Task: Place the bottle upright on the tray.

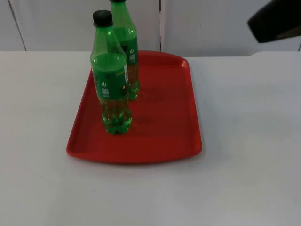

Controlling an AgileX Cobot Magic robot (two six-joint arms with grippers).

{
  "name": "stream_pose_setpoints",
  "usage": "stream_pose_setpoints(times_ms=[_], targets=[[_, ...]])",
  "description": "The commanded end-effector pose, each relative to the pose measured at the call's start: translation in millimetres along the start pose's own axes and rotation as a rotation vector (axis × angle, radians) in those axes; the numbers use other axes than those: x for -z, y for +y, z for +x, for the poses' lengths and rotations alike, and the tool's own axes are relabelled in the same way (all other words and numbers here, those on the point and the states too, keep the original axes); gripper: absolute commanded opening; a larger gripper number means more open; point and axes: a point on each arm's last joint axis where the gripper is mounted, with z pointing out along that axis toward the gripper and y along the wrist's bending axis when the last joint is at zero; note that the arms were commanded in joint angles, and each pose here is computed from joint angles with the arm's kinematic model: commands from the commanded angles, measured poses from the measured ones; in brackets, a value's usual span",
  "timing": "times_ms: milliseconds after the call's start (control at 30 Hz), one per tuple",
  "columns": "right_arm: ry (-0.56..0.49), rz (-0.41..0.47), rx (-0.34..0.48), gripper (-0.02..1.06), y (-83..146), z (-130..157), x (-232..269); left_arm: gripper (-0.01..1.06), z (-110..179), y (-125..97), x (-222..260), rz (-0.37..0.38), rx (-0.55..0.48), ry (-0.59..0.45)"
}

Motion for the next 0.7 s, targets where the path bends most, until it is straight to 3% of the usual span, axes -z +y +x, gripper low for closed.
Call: stream_pose_setpoints(times_ms=[0, 200, 433, 667], targets=[[-0.018, 0.003, 0.001, 0.84, 4.9, 6.2, 9.0, 1.01, 0.9, 0.6, -0.4, -0.008, -0.006, -0.001], [-0.077, 0.025, -0.013, 0.84, 18.6, 32.6, 41.0, 1.01, 0.9, 0.6, -0.4, -0.008, -0.006, -0.001], [-0.122, 0.121, -0.071, 0.84, 25.8, 65.2, 70.9, 1.01, 0.9, 0.6, -0.4, -0.008, -0.006, -0.001], [-0.162, 0.138, -0.081, 0.84, 38.0, 92.2, 96.7, 1.01, 0.9, 0.6, -0.4, -0.008, -0.006, -0.001]])
